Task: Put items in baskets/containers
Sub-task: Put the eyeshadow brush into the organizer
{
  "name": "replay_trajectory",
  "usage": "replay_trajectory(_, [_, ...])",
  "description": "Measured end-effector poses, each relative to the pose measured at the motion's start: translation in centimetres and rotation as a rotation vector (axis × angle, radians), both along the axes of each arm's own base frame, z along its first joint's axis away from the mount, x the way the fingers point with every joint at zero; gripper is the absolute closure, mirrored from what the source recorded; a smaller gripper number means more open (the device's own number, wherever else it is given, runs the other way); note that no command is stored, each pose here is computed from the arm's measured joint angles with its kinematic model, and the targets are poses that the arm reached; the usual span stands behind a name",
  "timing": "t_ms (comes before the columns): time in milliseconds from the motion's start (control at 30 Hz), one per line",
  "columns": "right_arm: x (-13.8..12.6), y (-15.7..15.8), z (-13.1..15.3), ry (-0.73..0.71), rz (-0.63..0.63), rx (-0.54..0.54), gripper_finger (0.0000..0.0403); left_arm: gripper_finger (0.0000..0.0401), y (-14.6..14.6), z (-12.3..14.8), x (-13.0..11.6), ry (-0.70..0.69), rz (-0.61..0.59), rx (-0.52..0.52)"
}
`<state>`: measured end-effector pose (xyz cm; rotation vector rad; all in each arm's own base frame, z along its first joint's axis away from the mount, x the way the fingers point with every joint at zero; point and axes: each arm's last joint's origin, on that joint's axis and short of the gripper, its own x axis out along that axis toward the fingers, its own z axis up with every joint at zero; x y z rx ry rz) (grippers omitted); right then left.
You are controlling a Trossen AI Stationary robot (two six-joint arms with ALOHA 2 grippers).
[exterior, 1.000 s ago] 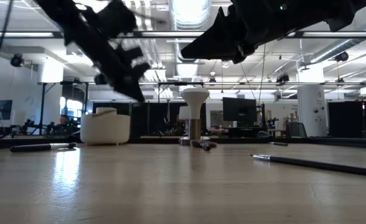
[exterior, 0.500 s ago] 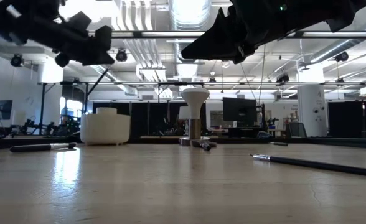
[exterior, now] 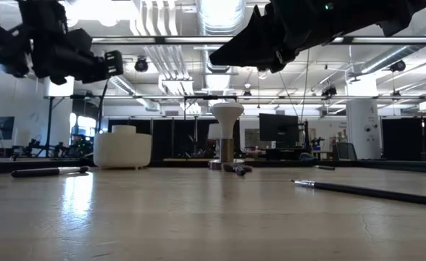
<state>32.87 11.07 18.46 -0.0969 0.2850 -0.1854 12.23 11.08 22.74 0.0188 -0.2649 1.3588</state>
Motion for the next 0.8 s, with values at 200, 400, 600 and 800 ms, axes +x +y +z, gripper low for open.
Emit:
replay_trajectory(200, [0.0, 0.0, 0.0, -0.005, -0.001, 0.004, 0.0394, 0.0401, 2.8, -0.7, -0.8, 0.001, 0.021, -0.031])
replay_trajectory(400, [0.1, 0.0, 0.5, -0.048, 0.002, 0.009, 0.0394, 0.0401, 4.5, -0.5, -0.1, 0.021, 0.018, 0.012])
replay_trajectory(600, [0.2, 0.1, 0.7, -0.06, 0.011, -0.02, 0.0394, 0.0401, 6.5, -0.8, 1.1, 0.098, 0.044, 0.014])
replay_trajectory(800, [0.2, 0.1, 0.7, -0.057, 0.024, -0.068, 0.0394, 0.0401, 8.2, -2.0, 1.8, 0.147, 0.067, -0.015])
